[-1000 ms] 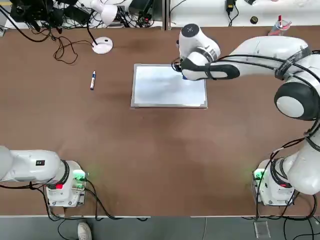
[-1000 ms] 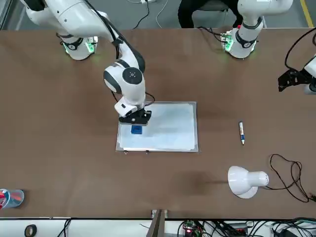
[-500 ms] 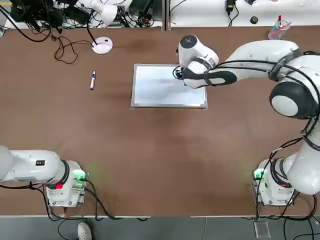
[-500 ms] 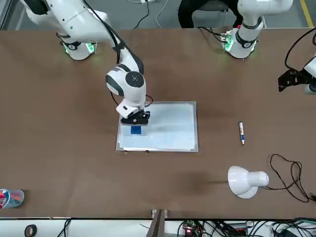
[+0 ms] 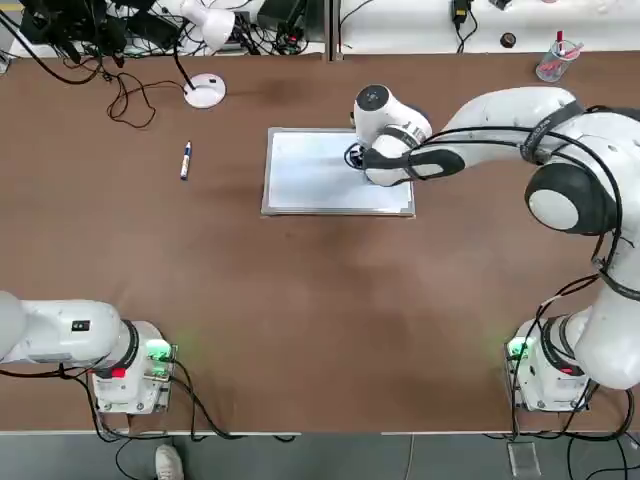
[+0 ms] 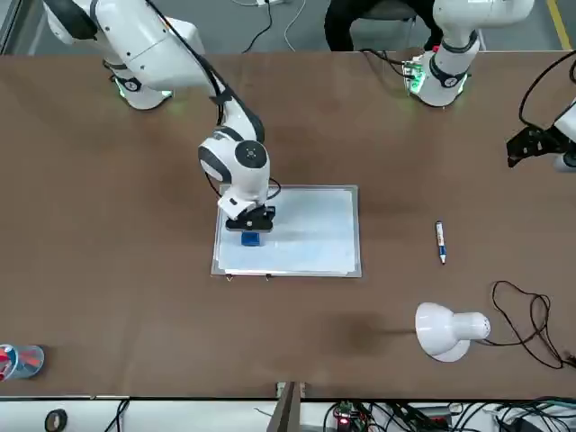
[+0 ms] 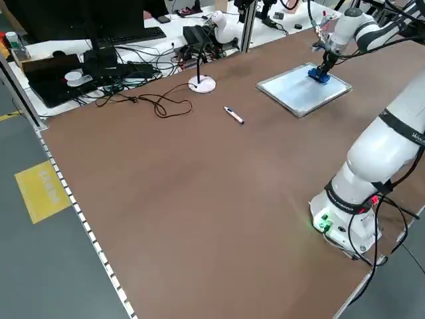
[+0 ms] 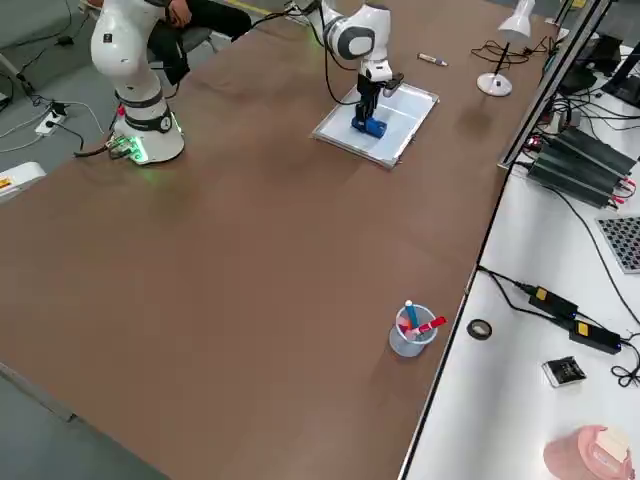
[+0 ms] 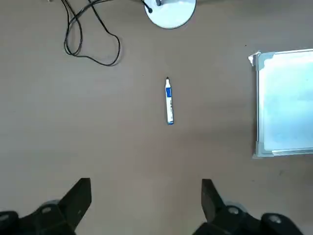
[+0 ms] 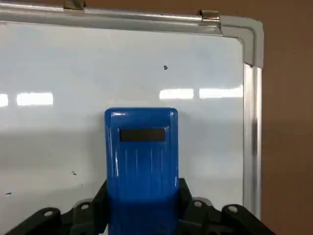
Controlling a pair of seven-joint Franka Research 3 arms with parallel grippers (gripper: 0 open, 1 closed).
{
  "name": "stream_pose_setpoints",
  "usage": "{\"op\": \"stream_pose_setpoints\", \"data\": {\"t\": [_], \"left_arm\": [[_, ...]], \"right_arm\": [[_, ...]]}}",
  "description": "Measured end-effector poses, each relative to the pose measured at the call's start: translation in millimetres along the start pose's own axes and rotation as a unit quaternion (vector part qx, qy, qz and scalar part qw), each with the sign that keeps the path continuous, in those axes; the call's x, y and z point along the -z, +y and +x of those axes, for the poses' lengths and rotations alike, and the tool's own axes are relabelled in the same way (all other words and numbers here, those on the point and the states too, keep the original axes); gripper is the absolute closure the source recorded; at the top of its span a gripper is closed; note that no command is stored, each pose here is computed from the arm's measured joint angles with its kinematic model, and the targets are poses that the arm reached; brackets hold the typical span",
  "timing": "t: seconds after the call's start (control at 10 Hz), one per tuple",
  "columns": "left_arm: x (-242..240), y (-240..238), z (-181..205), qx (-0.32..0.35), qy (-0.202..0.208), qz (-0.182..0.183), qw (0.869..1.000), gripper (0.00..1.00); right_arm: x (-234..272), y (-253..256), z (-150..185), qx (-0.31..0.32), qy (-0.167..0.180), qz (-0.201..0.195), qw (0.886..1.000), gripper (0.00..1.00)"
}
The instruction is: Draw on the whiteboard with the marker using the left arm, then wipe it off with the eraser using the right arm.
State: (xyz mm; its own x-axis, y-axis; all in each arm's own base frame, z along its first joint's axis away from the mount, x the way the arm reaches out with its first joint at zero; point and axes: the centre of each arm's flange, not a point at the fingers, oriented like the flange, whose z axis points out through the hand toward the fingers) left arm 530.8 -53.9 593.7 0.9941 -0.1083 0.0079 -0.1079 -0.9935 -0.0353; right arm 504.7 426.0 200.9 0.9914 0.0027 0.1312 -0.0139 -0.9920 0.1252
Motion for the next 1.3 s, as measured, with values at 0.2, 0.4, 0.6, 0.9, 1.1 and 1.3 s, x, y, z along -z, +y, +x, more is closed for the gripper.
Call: {"op": "stream_pose_setpoints", "data": {"t": [0.2,0.4,0.6,0.9,1.1,1.3], "left_arm": [[-1.4,0.0,0.8,0.000,-0.001,0.000,1.000,0.00],[-2.3,-0.1,1.3,0.000,-0.002,0.000,1.000,0.00],[-2.5,-0.1,1.5,0.000,-0.001,0.000,1.000,0.00],[-2.6,-0.1,1.6,0.000,-0.001,0.000,1.000,0.00],[-2.6,-0.1,1.7,0.000,-0.001,0.000,1.000,0.00],[-2.7,-0.1,1.7,0.000,-0.001,0.000,1.000,0.00]], "right_arm": [[-2.0,-4.9,-0.7,-0.007,0.004,0.001,1.000,0.44],[-1.6,-19.0,-3.6,-0.016,0.010,0.007,1.000,0.44],[0.5,-40.3,-9.2,-0.025,0.018,0.013,0.999,0.44],[4.3,-69.5,-19.6,-0.035,0.027,0.021,0.999,0.44],[6.2,-83.9,-24.9,-0.043,0.031,0.024,0.998,0.44],[8.4,-97.2,-29.9,-0.053,0.035,0.029,0.998,0.44]]}}
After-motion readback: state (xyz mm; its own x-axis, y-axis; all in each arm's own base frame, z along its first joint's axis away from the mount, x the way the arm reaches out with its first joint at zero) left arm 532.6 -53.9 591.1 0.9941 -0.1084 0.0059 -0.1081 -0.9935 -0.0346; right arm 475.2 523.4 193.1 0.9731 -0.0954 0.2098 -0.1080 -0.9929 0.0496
